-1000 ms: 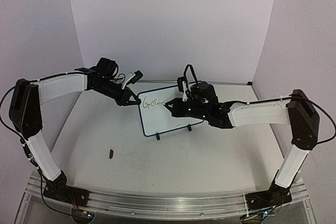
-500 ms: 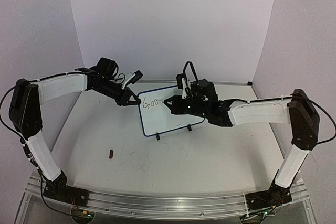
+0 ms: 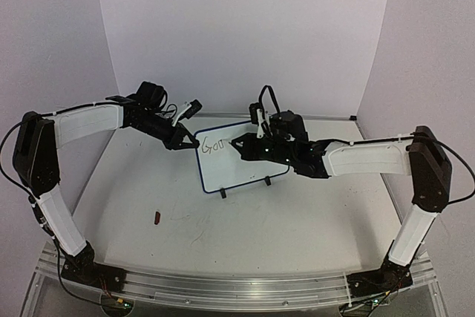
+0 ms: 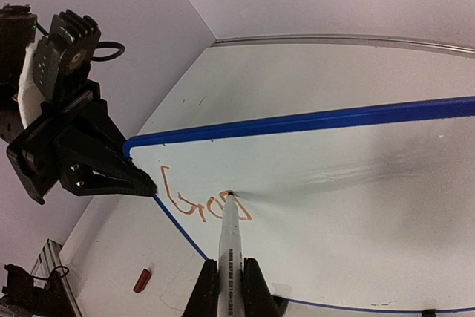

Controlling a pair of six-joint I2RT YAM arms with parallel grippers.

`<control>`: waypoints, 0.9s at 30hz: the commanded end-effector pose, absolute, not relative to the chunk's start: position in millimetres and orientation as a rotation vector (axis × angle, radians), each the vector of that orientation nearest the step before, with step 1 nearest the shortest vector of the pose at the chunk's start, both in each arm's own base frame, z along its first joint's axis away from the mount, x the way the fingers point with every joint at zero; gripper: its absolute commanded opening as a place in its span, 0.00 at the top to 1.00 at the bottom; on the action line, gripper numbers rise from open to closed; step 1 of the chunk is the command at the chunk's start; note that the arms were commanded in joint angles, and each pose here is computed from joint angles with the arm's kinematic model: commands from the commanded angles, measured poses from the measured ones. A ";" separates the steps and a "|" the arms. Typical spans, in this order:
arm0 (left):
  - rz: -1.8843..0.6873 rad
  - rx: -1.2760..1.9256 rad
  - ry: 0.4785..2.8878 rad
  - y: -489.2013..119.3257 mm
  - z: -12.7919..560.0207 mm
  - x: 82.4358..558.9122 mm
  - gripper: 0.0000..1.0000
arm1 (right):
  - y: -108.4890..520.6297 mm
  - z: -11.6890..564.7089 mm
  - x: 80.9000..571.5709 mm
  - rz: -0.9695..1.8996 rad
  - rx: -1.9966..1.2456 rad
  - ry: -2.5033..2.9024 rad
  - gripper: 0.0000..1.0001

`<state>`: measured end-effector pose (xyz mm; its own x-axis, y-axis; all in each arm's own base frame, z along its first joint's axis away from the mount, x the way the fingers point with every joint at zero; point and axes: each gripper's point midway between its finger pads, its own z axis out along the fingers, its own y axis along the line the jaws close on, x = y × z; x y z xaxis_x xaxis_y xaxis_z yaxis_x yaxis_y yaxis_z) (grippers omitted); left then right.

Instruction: Write a sentence on the whiteboard

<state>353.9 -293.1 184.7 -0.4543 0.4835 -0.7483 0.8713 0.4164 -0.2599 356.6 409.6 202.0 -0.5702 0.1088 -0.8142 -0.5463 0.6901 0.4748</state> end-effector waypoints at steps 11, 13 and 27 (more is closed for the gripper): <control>-0.748 1.179 2.179 -284.6 158.9 356.5 1.00 | 379.1 228.6 333.1 0.958 -0.325 1.941 1.00; -0.749 1.179 2.180 -284.6 158.6 356.4 1.00 | 379.1 223.5 335.4 0.953 -0.324 1.952 1.00; -0.747 1.183 2.180 -285.0 158.2 355.7 1.00 | 391.1 217.5 357.7 0.995 -0.308 1.948 1.00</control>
